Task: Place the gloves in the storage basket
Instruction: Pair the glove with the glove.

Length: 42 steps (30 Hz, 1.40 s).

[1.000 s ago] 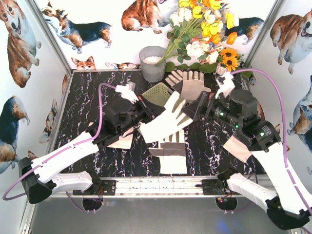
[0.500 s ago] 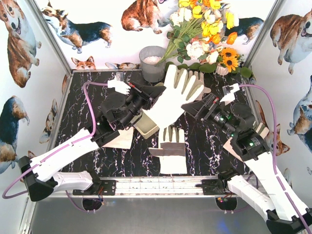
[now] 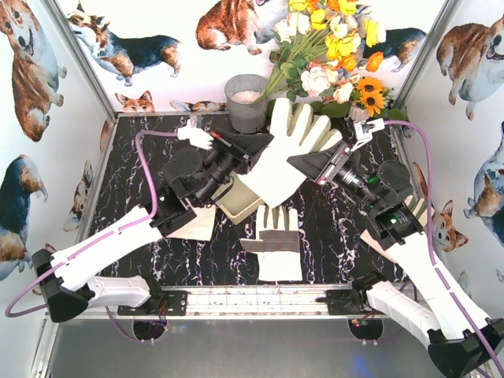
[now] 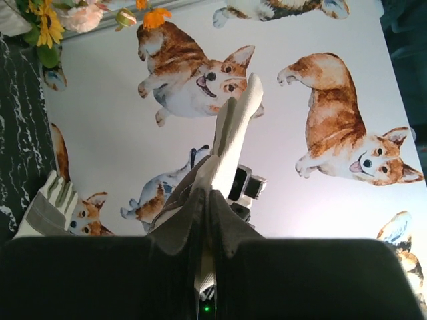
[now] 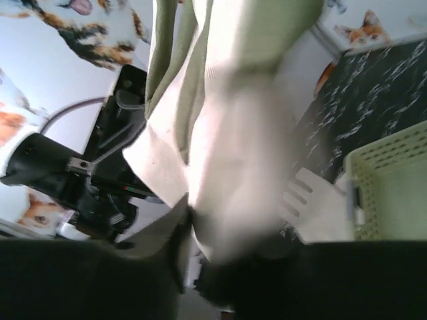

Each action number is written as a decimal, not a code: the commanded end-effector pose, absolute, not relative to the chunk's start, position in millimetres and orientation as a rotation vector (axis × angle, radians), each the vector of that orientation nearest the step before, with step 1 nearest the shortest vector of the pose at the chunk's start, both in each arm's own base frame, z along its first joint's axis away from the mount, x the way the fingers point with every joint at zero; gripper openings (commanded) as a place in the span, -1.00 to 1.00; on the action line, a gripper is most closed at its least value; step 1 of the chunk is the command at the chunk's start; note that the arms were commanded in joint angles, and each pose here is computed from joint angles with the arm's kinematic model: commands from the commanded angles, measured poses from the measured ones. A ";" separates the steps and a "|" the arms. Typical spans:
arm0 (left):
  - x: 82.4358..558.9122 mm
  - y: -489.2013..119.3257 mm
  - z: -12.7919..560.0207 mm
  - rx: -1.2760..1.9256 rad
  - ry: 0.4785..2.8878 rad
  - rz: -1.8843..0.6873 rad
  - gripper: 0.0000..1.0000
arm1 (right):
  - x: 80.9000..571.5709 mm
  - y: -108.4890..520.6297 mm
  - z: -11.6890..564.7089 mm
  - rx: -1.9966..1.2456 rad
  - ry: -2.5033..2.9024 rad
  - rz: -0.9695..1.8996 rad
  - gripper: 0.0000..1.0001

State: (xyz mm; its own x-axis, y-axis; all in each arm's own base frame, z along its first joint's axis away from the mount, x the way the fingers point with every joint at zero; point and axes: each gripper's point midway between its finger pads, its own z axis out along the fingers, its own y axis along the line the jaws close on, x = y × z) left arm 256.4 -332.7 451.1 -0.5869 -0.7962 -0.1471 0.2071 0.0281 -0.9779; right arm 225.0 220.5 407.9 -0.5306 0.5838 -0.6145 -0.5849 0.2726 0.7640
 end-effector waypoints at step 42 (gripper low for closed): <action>181.7 -327.0 460.0 -0.095 1.560 -1.782 1.00 | 149.3 236.1 449.4 -0.419 1.688 1.642 -1.00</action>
State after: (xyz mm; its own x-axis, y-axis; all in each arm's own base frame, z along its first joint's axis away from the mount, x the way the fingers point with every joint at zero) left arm 178.8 -346.3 413.6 -0.8038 -0.4575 -0.3804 0.3801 0.0971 -0.9199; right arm 161.9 238.1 434.2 -0.7047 0.2718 -0.6554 -0.6369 0.1648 0.7532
